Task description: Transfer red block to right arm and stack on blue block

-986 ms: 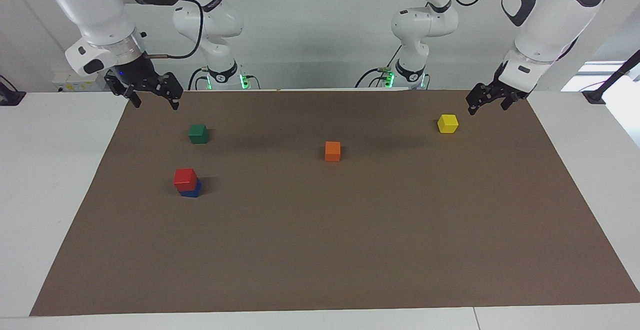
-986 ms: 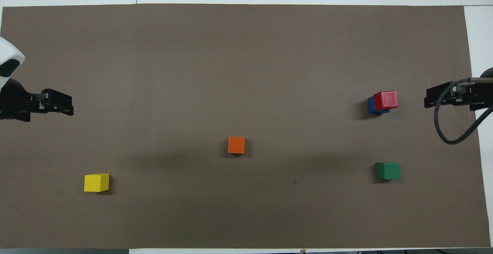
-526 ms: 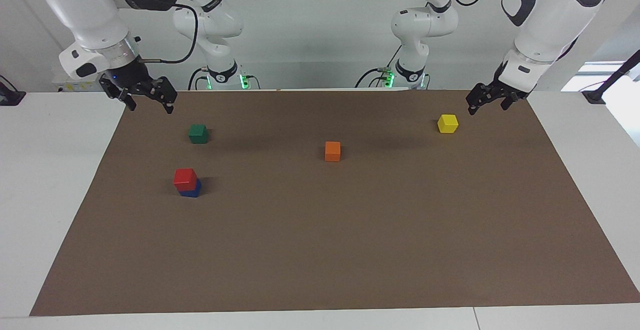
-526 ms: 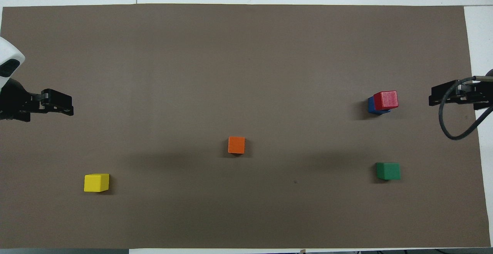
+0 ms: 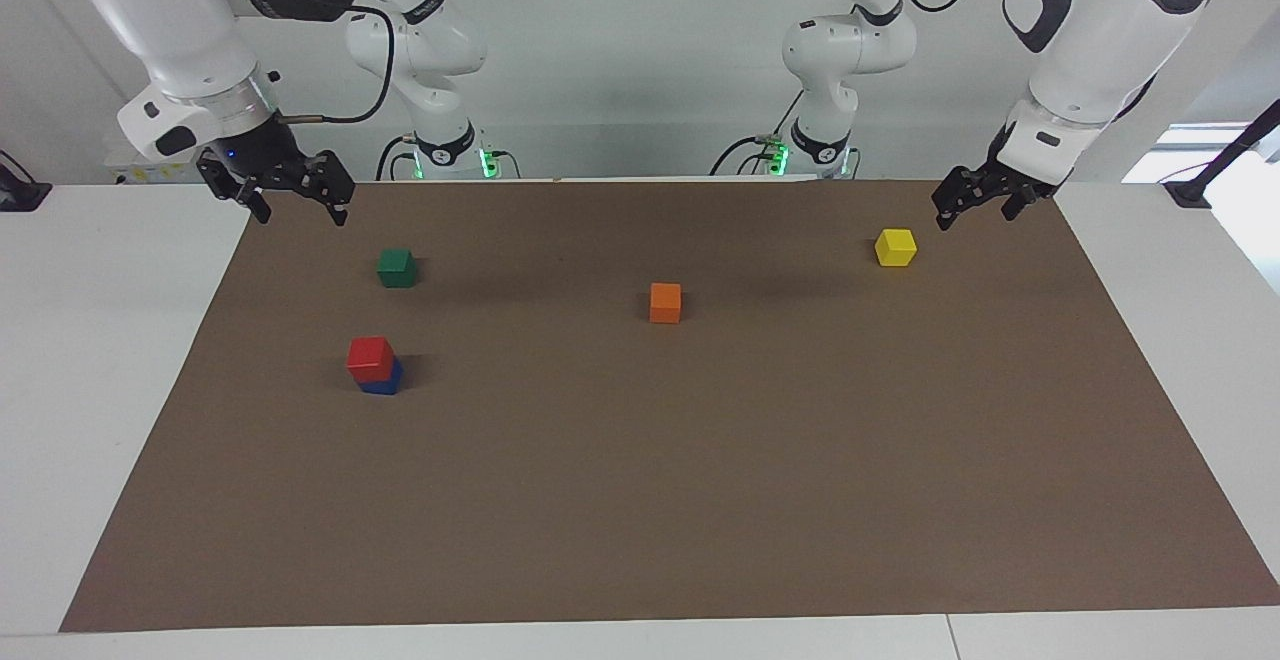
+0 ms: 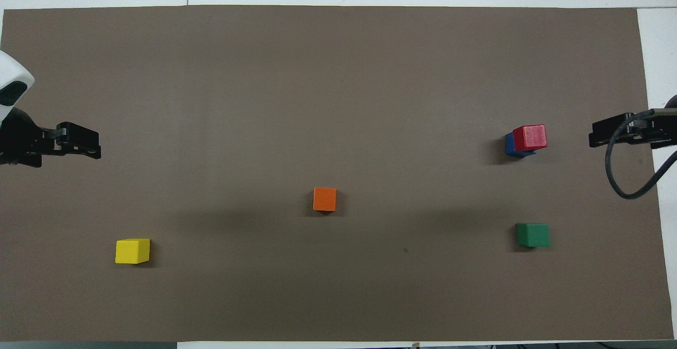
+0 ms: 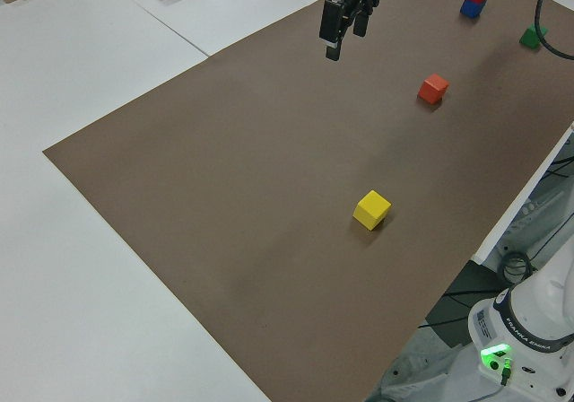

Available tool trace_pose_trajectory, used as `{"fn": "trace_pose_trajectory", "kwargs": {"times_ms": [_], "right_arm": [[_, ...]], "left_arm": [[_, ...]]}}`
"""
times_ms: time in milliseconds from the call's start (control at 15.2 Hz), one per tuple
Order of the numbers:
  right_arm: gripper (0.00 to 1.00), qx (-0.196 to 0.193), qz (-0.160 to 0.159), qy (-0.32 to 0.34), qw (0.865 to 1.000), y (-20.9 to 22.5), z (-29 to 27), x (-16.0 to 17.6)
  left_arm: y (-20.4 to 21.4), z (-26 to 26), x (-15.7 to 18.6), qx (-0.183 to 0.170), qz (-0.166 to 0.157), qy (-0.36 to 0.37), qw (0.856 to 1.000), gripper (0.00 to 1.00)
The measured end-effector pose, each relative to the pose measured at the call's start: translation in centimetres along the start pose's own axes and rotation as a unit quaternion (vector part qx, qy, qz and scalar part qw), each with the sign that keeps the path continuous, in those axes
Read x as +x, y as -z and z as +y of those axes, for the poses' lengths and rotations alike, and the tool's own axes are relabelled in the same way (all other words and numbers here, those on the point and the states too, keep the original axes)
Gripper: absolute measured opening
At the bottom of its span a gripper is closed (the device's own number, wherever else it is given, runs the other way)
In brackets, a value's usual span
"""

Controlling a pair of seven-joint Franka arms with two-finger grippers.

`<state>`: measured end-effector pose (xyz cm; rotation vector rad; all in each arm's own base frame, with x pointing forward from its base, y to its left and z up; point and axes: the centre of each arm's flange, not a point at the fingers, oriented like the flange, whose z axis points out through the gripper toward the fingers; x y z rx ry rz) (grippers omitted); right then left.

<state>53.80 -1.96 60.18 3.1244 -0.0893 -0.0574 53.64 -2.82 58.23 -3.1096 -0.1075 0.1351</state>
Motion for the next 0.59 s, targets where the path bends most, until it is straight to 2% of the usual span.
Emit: {"fn": "trace_pose_trajectory", "kwargs": {"times_ms": [592], "right_arm": [[1.00,0.000,0.000,0.004,1.000,0.02,0.00,-0.01]], "left_arm": [[0.00,0.00,0.00,0.000,0.000,0.000,1.000,1.00]]}}
